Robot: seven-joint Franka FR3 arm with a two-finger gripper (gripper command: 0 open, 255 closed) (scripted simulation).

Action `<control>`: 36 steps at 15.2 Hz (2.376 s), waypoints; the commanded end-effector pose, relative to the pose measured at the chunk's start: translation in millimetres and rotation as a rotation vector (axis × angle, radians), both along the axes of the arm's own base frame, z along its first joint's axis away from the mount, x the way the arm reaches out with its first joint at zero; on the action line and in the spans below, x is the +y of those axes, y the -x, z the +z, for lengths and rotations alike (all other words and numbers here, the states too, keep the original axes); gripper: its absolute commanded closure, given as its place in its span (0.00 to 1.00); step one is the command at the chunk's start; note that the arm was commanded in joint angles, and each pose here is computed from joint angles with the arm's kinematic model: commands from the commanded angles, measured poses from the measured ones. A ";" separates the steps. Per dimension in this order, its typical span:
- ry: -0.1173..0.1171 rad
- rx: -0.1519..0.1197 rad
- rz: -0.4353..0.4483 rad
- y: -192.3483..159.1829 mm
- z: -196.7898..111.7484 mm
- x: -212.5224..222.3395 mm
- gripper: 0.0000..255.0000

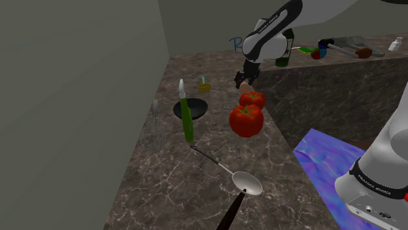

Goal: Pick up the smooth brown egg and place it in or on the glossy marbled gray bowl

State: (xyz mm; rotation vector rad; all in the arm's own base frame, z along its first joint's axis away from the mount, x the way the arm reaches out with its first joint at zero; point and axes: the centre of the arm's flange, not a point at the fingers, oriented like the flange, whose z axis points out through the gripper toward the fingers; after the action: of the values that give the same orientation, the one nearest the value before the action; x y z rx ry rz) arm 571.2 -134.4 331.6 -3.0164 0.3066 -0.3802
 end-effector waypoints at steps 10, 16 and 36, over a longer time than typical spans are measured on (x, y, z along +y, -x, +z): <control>0.000 0.000 0.000 0.1 0.1 0.1 1.00; 0.000 0.000 0.000 0.0 26.3 0.0 1.00; 0.000 0.000 0.000 -2.9 122.0 12.9 1.00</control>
State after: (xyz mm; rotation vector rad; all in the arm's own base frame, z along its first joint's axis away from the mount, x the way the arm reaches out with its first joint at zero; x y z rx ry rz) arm 573.7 -128.8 453.0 -3.0164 0.3065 -0.3806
